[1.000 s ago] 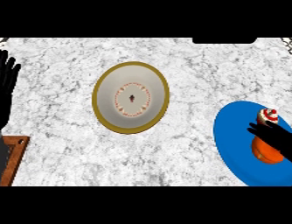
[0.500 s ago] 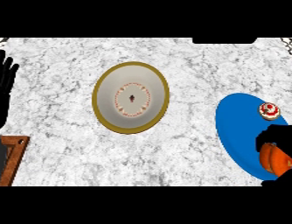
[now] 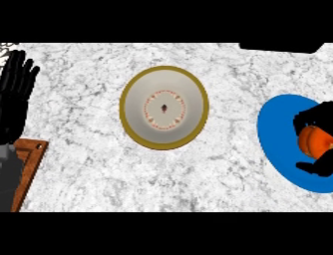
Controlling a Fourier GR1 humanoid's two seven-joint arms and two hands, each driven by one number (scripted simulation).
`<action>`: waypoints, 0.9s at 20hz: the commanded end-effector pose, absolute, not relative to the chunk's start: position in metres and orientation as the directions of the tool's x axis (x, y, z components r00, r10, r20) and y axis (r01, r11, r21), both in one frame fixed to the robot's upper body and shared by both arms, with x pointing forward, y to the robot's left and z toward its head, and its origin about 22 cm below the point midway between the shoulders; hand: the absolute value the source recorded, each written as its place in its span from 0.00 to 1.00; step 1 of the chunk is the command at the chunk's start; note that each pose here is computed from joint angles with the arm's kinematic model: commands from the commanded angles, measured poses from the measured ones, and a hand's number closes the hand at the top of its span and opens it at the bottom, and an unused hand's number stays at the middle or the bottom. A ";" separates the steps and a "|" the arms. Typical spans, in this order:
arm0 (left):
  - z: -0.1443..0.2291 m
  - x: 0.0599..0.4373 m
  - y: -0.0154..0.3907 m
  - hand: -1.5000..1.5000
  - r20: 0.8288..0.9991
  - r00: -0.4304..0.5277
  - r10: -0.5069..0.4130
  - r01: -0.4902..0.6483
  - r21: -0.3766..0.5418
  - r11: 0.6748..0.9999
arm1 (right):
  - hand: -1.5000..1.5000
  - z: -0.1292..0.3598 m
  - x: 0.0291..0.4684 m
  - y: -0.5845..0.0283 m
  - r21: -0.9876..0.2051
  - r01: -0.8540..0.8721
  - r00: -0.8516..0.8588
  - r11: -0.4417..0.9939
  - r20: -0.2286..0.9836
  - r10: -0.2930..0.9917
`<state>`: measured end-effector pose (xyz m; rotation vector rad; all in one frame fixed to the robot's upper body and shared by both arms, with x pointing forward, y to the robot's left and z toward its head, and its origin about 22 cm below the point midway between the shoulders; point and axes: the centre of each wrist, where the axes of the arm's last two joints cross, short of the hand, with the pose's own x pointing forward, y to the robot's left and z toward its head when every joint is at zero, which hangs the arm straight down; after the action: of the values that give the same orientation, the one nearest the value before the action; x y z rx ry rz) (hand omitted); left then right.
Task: Pick the squash from the plate and place it in the bowl
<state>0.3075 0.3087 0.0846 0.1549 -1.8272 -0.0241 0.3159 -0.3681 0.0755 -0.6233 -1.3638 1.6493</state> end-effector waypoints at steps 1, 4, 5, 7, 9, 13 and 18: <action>0.093 0.316 0.288 0.50 0.954 -0.284 -0.093 -0.010 0.094 0.996 | 1.00 0.117 0.356 -0.373 -0.962 -0.268 -0.496 -0.056 0.088 0.864; 0.098 0.320 0.285 0.50 0.950 -0.296 -0.102 -0.014 0.102 0.995 | 1.00 0.140 0.373 -0.387 -0.973 -0.229 -0.495 -0.040 0.081 0.865; 0.098 0.320 0.278 0.50 0.953 -0.288 -0.090 -0.013 0.090 0.996 | 1.00 0.148 0.378 -0.389 -0.981 -0.193 -0.510 -0.037 0.068 0.857; 0.094 0.322 0.283 0.50 0.957 -0.278 -0.086 -0.015 0.085 0.996 | 1.00 0.160 0.390 -0.386 -0.992 -0.126 -0.508 0.004 0.068 0.858; 0.100 0.323 0.287 0.50 0.953 -0.283 -0.104 -0.028 0.101 0.995 | 1.00 0.172 0.396 -0.396 -0.992 -0.117 -0.509 0.039 0.093 0.856; 0.103 0.327 0.287 0.50 0.955 -0.276 -0.111 -0.042 0.104 0.994 | 1.00 0.199 0.413 -0.393 -0.977 -0.111 -0.626 0.181 0.210 0.751; 0.094 0.326 0.289 0.50 0.960 -0.257 -0.107 -0.062 0.094 0.994 | 1.00 0.224 0.428 -0.380 -0.954 -0.064 -0.744 0.293 0.241 0.623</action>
<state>0.3250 0.2870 0.0973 0.1089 -1.8419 -0.0608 0.4164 -0.3889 0.2074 -0.6850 -1.7774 1.4993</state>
